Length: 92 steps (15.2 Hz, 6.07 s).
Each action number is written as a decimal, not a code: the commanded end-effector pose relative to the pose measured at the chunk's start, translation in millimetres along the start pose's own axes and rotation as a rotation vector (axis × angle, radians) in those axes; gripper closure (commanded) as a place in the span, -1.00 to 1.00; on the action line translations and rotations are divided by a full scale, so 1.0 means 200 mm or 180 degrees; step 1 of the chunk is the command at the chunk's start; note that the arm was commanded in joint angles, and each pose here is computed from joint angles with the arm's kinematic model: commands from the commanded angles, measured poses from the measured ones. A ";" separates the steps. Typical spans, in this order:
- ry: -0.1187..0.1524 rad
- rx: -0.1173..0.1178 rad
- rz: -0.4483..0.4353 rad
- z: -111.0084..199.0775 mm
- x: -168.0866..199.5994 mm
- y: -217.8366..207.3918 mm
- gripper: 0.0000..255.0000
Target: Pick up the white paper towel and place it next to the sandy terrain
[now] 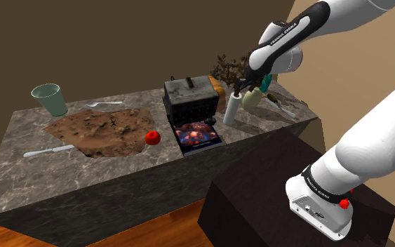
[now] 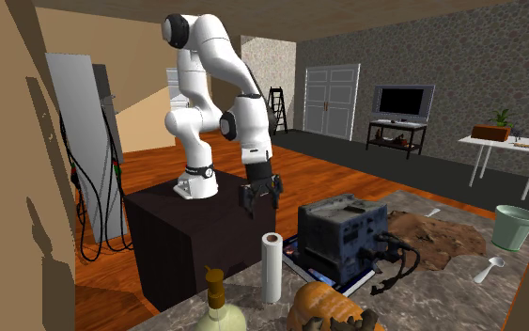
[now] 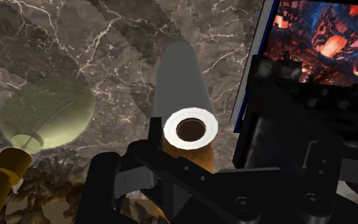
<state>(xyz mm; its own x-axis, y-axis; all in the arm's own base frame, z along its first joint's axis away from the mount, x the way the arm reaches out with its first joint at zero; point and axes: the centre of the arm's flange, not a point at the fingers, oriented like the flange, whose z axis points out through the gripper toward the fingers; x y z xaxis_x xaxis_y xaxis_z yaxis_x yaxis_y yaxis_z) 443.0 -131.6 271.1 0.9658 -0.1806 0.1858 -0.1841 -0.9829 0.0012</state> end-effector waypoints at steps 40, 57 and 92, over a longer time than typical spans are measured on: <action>0.0051 -0.0014 0.0067 0.07 0.12 0.07 1.00; 0.0051 -0.0014 0.0067 -0.37 0.21 0.07 1.00; 0.0051 -0.0014 0.0067 -1.03 0.24 -0.58 1.00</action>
<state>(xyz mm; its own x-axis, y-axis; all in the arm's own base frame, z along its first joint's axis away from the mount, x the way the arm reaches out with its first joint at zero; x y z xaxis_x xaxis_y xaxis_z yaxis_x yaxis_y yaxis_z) 471.8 -30.2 484.8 0.9591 -0.1986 0.2019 -0.2031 -0.9792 0.0019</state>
